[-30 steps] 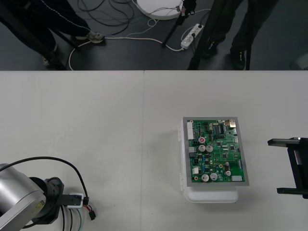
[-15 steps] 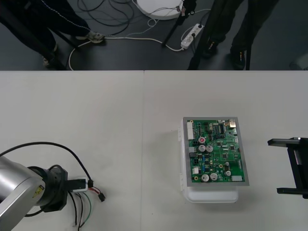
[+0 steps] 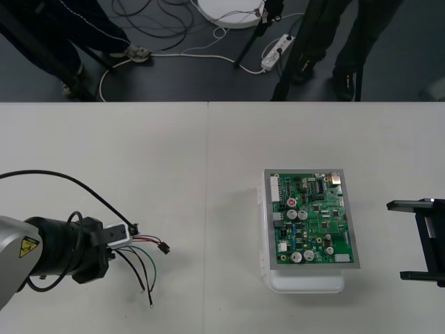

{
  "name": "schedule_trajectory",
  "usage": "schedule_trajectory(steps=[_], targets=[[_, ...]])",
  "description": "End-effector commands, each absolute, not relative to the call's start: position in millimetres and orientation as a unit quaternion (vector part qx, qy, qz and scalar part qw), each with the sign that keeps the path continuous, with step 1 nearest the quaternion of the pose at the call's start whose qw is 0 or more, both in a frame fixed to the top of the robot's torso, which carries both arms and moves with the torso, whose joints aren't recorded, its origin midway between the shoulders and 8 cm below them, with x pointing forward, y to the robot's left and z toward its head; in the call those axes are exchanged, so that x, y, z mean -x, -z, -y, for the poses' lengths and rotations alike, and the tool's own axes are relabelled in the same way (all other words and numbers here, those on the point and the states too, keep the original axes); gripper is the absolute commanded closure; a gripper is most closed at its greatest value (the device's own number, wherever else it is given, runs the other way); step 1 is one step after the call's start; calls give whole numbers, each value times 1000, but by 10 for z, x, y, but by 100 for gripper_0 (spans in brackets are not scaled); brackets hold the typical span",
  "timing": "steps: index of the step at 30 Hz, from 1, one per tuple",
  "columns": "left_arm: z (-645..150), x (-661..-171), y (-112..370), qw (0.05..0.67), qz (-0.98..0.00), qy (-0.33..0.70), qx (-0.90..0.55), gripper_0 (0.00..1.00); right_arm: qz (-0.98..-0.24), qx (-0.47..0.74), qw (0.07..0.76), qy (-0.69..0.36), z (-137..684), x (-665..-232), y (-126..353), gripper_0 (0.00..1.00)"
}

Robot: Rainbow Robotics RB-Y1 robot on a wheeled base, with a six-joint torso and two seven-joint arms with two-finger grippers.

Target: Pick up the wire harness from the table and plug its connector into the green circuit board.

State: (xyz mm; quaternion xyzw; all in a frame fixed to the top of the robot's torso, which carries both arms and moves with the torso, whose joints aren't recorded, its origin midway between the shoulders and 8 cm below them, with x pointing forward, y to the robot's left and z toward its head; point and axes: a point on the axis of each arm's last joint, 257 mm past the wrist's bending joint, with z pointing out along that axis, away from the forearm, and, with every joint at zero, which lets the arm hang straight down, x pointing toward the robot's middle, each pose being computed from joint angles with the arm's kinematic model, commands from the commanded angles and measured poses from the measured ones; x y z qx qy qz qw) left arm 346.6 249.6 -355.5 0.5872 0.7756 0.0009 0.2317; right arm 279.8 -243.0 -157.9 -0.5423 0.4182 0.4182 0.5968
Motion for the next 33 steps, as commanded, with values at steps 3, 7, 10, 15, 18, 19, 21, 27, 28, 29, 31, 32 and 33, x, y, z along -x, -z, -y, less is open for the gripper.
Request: schedule_trajectory(steps=[3,7,10,15,18,19,21,27,28,29,31,32,33], targets=[[-2173,-3710,2981,310,-770,54,-555,100,-411,554,600,-405,2534,-2840,1413,0],[-2021,-3846,2757,345,-763,74,-542,100,-412,553,600,-405,2536,-2852,1398,0],[-1868,-3977,2599,370,-755,81,-534,100,-412,552,600,-406,2538,-2855,1394,0],[-1610,-4149,2325,412,-744,102,-516,100,-414,550,599,-409,2535,-2855,1387,0],[-1441,-4225,2125,440,-734,125,-502,100,-416,549,598,-410,2535,-2865,1381,0],[-1373,-4257,2038,451,-729,133,-496,100,-416,549,597,-411,2534,-2865,1374,0],[-1284,-4299,1927,465,-723,142,-491,100,-416,549,597,-412,2531,-2866,1367,0],[-999,-4431,1620,502,-699,156,-485,100,-423,541,591,-422,2528,-2880,1331,0],[-944,-4456,1562,509,-694,158,-484,100,-431,536,585,-430,2532,-2880,1330,0],[-898,-4476,1510,514,-690,159,-484,100,-437,531,581,-436,2533,-2883,1325,0],[-819,-4499,1422,522,-683,162,-485,100,-442,526,577,-443,2531,-2892,1306,0],[-775,-4512,1367,527,-678,165,-485,100,-444,523,575,-446,2528,-2899,1292,0],[-759,-4521,1333,530,-676,165,-485,100,-444,522,574,-448,2521,-2899,1279,0]])
